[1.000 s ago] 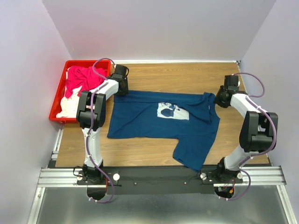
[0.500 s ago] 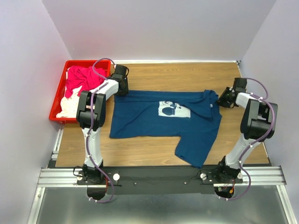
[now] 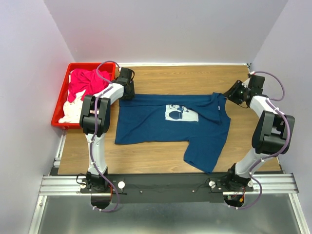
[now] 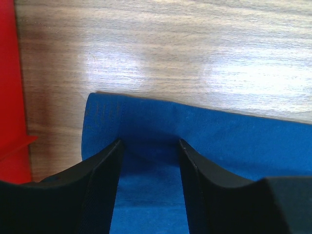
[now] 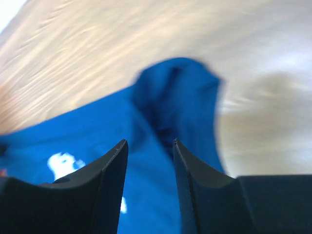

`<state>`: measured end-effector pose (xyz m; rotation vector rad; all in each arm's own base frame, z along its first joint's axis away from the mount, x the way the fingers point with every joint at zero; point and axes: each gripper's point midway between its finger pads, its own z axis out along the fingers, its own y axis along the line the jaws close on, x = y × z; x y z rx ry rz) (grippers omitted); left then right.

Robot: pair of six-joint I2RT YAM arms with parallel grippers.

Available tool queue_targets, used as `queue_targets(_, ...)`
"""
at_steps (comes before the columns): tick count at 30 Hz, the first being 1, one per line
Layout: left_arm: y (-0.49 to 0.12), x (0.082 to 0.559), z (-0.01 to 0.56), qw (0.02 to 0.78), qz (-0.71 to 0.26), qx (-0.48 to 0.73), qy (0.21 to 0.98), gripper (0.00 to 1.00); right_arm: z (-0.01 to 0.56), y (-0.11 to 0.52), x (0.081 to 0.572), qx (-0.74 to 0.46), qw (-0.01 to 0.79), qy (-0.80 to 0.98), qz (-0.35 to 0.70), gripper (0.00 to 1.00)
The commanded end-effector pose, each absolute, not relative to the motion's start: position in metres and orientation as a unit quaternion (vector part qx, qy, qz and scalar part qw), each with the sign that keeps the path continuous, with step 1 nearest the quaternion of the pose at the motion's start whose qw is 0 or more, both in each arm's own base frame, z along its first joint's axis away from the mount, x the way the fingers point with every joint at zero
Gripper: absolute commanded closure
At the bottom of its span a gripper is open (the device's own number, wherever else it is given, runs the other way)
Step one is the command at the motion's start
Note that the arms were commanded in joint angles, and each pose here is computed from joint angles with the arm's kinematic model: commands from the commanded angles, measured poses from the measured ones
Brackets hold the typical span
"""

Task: Fold and stack the t-shirts
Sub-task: Fold the tshirt

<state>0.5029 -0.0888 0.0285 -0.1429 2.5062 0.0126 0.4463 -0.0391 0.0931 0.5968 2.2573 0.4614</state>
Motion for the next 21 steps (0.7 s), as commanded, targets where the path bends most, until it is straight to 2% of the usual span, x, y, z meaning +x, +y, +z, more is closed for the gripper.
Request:
queue_targets(1,-0.086,0.483,0.006,0.271,0.005,-0.055,0.961,0.42,0.101,0.003,0.452,0.160,0.370,0.874,0.270,0.50)
queue_targets(9,-0.084,0.483,0.005,0.271,0.009,-0.054,0.961,0.42,0.066,0.018,0.459,0.137,0.340,0.884,0.292,0.49)
queue_targets(12,-0.085,0.483,0.004,0.269,0.010,-0.054,0.961,0.42,0.058,0.021,0.459,0.137,0.332,0.883,0.302,0.53)
queue_targets(13,-0.084,0.483,0.003,0.269,0.010,-0.055,0.962,0.42,0.054,0.017,0.460,0.146,0.332,0.885,0.291,0.58)
queue_targets(15,-0.084,0.483,0.002,0.268,0.010,-0.055,0.962,0.42,0.046,0.011,0.457,0.159,0.329,0.891,0.271,0.60)
queue_targets(18,-0.083,0.482,0.004,0.269,0.012,-0.054,0.962,0.42,0.038,-0.006,0.456,0.177,0.337,0.898,0.222,0.60)
queue_targets(21,-0.081,0.483,0.004,0.270,0.019,-0.054,0.961,0.42,0.045,-0.003,0.457,0.162,0.345,0.897,0.226,0.59)
